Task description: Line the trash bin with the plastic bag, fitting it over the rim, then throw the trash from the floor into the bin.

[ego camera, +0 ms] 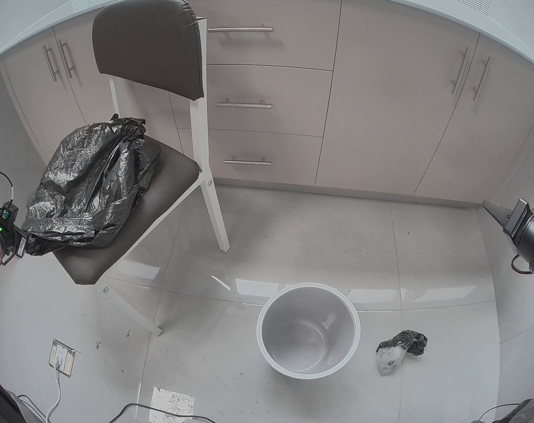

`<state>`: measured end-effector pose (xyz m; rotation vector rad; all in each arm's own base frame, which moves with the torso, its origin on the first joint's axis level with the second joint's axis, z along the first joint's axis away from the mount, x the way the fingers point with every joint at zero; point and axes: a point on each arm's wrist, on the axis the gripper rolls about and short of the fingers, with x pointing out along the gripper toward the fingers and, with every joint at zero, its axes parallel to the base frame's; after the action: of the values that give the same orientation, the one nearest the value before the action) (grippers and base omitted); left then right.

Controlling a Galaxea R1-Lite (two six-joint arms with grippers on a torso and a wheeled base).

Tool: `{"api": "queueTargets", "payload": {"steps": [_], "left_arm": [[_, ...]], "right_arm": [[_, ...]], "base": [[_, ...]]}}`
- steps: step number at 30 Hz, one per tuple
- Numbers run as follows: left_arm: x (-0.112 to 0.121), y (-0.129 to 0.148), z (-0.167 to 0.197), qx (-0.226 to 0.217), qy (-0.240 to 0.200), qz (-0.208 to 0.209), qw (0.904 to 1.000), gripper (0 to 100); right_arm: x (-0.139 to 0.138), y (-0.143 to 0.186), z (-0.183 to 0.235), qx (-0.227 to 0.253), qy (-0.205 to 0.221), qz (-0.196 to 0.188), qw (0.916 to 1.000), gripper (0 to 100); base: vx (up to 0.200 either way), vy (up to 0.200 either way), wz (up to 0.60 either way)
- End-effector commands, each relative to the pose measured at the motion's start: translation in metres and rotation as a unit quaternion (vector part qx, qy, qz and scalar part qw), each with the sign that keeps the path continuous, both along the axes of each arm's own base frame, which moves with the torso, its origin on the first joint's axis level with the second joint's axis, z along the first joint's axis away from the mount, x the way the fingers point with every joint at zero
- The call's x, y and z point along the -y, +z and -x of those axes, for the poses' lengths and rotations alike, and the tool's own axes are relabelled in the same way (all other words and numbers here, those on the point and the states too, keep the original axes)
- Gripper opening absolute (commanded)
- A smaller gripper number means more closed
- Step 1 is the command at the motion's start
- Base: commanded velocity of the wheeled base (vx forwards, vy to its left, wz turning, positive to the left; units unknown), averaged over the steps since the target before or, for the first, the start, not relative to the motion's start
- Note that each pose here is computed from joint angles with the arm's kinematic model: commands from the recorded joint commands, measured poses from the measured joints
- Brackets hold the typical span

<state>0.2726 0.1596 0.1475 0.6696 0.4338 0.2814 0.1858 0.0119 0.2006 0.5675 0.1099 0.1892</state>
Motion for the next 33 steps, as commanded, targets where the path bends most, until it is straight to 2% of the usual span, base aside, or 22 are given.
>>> {"api": "queueTargets", "payload": {"steps": [1, 6, 11, 16, 30, 31, 33], "left_arm": [[0.000, -0.010, -0.010, 0.020, -0.001, 0.016, 0.9997, 100], [0.001, -0.018, -0.013, 0.037, -0.004, 0.015, 0.9992, 100], [0.003, -0.025, -0.015, 0.034, -0.016, 0.025, 0.9990, 100], [0.011, -0.023, -0.018, 0.047, -0.025, 0.050, 0.9974, 100], [0.012, -0.024, -0.020, 0.048, -0.028, 0.053, 0.9971, 100], [0.012, -0.024, -0.020, 0.047, -0.027, 0.053, 0.9971, 0], [0.012, -0.024, -0.020, 0.047, -0.028, 0.053, 0.9971, 0]], "right_arm": [[0.000, -0.001, -0.001, -0.001, 0.000, 0.000, 1.0000, 0], [0.000, -0.001, -0.001, -0.001, 0.000, 0.000, 1.0000, 0], [0.000, 0.000, -0.001, 0.000, 0.000, 0.000, 1.0000, 0], [0.000, -0.001, -0.001, -0.001, 0.001, 0.000, 1.0000, 0], [0.000, -0.001, -0.002, -0.003, 0.001, 0.000, 1.0000, 0], [0.000, -0.001, -0.002, -0.003, 0.001, 0.000, 1.0000, 0], [0.000, -0.001, -0.002, -0.003, 0.001, 0.000, 1.0000, 0]], "base": [[0.000, 0.000, 0.00], [0.000, 0.000, 0.00], [0.000, 0.000, 0.00], [0.000, 0.000, 0.00], [0.000, 0.000, 0.00], [0.000, 0.000, 0.00], [0.000, 0.000, 0.00]]}}
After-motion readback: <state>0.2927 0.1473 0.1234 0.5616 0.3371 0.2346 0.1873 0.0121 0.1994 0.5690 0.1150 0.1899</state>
